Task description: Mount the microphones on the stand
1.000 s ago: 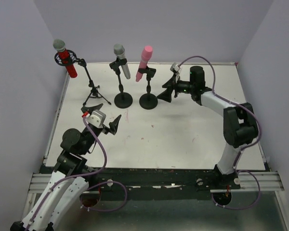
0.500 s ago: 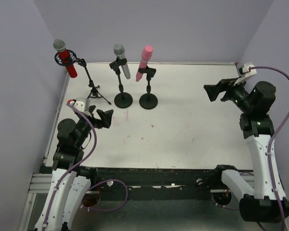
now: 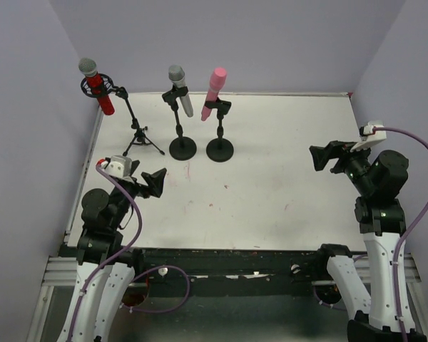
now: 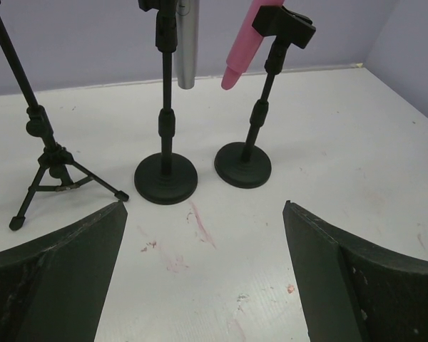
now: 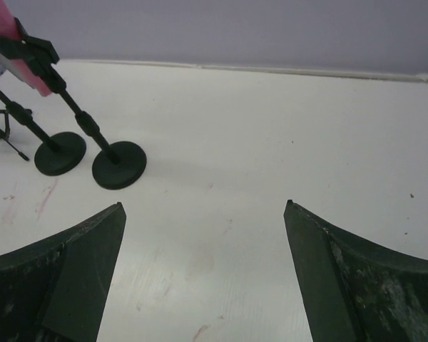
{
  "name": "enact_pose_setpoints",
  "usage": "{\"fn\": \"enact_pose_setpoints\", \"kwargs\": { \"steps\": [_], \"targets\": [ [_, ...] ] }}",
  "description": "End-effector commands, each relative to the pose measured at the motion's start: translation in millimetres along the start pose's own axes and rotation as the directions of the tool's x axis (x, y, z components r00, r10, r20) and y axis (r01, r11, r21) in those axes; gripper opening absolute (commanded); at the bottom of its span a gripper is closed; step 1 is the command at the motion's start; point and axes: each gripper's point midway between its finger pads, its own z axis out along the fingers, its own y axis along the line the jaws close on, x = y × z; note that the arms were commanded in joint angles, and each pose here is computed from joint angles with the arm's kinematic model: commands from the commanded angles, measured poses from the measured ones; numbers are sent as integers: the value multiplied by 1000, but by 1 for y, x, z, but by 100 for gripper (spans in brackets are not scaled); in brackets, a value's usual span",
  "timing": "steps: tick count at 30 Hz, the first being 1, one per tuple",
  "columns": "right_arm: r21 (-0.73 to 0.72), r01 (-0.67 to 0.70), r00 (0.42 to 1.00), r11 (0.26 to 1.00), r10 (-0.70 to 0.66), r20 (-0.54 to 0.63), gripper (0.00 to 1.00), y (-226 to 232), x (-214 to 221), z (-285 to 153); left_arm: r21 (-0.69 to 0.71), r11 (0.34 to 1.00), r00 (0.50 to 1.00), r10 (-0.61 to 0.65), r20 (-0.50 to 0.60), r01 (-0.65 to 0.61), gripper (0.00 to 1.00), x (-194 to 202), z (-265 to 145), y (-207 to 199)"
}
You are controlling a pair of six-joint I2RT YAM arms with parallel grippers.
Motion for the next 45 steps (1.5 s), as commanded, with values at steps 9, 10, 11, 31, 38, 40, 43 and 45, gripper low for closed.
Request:
{"fn": "enact_pose_setpoints", "kwargs": {
  "steps": [9, 10, 11, 31, 38, 40, 43, 45],
  "targets": [
    [-39, 34, 999, 999, -35, -31, 100, -9, 53, 27, -18, 999, 999, 30, -19, -31, 99, 13, -2, 5],
    [-27, 37, 999, 999, -38, -30, 100, -11, 54, 26, -16, 999, 999, 29, -24, -30, 99, 15, -1, 5],
    [-15, 44, 999, 999, -44, -30, 100, -13, 53, 25, -11, 1000, 999, 27, -26, -28, 99, 15, 0, 4],
    [24, 11, 994, 1000, -8, -113, 100, -23, 70, 33, -13, 999, 999, 29, -40, -30, 99, 19, 4, 6],
    [34, 15, 993, 999, -11, -117, 100, -26, 72, 33, 5, 1000, 999, 27, -36, -27, 99, 19, 4, 3],
    [34, 15, 993, 999, -11, -117, 100, -26, 72, 33, 2, 1000, 999, 28, -33, -28, 99, 18, 3, 3],
    [40, 16, 993, 999, -11, -115, 100, -27, 72, 33, 1, 1000, 999, 27, -36, -27, 99, 19, 3, 3],
    [33, 14, 993, 999, -10, -118, 100, -26, 73, 33, 2, 1000, 999, 28, -33, -28, 99, 18, 3, 3]
  ]
}}
